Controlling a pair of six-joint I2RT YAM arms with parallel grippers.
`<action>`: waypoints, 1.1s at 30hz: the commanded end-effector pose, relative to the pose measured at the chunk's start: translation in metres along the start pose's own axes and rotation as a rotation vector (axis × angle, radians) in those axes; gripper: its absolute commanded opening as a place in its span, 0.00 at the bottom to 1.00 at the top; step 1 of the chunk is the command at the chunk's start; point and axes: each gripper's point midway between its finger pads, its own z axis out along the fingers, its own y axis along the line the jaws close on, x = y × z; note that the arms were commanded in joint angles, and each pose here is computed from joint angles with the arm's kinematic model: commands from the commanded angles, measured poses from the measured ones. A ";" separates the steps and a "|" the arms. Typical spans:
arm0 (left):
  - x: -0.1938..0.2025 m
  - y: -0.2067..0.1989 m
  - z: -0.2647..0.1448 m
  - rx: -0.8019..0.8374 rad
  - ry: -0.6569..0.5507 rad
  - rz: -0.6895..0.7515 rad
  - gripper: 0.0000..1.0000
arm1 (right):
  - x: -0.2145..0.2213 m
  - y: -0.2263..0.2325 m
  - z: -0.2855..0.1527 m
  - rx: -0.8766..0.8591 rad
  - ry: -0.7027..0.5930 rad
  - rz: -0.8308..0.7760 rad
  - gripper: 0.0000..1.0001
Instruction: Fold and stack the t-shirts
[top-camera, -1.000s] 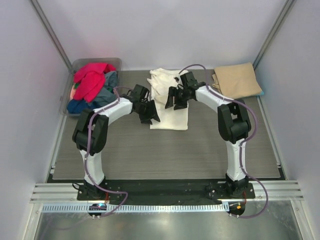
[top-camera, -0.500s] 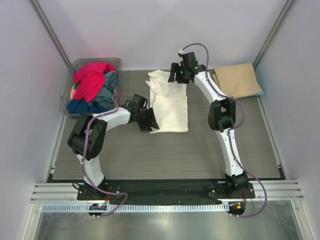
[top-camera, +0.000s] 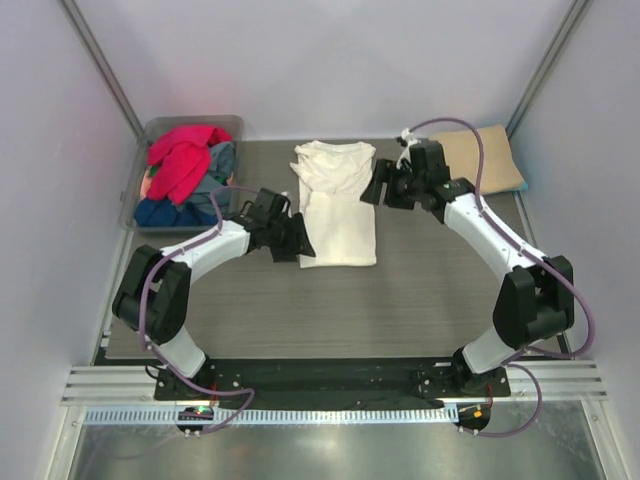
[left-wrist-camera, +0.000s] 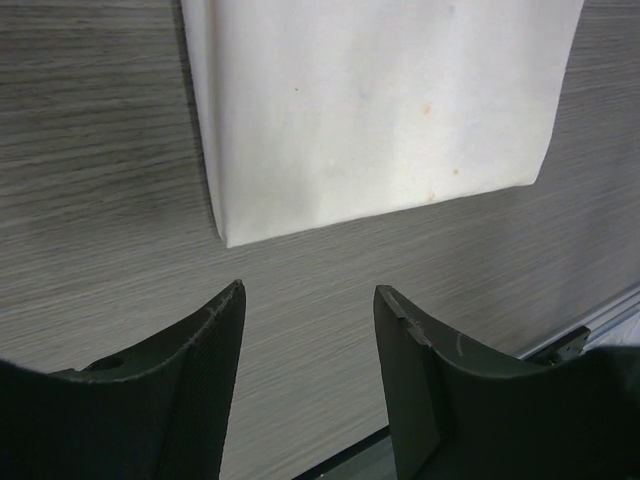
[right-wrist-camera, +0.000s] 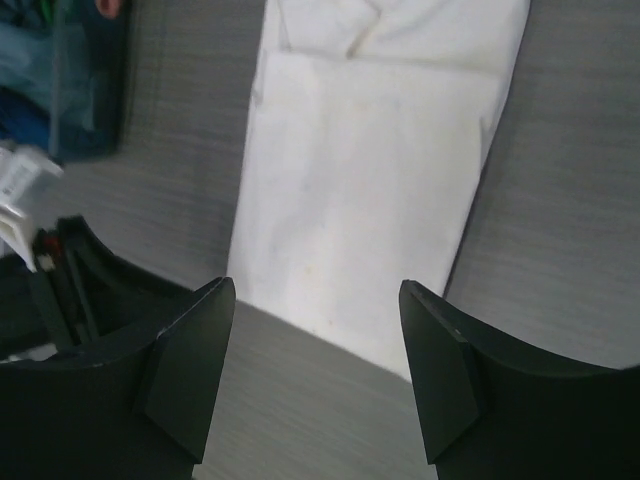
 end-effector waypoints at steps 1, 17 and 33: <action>0.007 0.006 0.004 -0.001 0.007 -0.026 0.55 | 0.084 -0.019 0.007 -0.027 0.194 0.071 0.72; 0.025 0.034 0.031 -0.048 0.010 -0.078 0.52 | 0.184 -0.051 0.032 -0.060 0.311 0.190 0.62; 0.029 0.035 0.059 -0.021 0.023 -0.140 0.03 | 0.216 -0.062 0.041 -0.059 0.377 0.233 0.19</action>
